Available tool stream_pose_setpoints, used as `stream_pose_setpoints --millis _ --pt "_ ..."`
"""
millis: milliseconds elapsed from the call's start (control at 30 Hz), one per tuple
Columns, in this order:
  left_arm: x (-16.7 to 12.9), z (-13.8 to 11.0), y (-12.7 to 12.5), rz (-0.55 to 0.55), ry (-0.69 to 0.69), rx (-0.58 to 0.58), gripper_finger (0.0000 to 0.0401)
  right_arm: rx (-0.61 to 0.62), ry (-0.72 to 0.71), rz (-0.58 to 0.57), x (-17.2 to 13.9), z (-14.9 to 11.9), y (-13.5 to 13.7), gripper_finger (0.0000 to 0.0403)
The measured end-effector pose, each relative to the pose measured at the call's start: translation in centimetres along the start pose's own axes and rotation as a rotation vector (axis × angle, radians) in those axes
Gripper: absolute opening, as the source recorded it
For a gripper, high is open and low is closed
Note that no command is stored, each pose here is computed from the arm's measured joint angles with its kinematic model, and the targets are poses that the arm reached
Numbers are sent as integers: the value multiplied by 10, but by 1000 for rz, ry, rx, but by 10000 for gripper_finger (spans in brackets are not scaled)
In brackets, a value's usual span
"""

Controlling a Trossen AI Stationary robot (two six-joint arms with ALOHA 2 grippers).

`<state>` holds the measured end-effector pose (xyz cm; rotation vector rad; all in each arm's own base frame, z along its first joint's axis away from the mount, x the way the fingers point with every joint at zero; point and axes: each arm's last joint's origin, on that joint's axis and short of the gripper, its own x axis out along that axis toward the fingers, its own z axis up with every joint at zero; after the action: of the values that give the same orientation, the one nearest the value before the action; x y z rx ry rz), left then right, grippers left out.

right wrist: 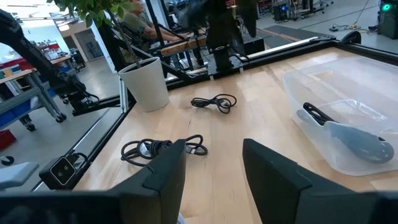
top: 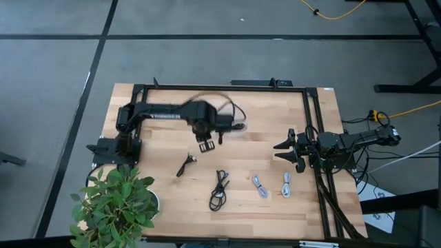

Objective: Pick and place USB-C Cables
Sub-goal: Put the top black charger cable into the transparent bin

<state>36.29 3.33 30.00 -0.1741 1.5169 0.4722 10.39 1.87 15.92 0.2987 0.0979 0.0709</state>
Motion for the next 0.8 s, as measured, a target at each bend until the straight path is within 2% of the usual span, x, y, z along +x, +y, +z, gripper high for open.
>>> stream_pose_setpoints --millis 100,267,633,800 --pt "2 3 26 -92 60 -50 112 0 0 0 0 0 0 164" --pt "-6 -2 53 -121 67 -112 113 0 3 5 0 0 0 164" --pt "-43 -33 65 -179 -40 -96 114 -1 27 37 0 -1 1 164" --pt "-34 -46 68 -177 -70 -115 114 23 29 36 0 -2 1 164"
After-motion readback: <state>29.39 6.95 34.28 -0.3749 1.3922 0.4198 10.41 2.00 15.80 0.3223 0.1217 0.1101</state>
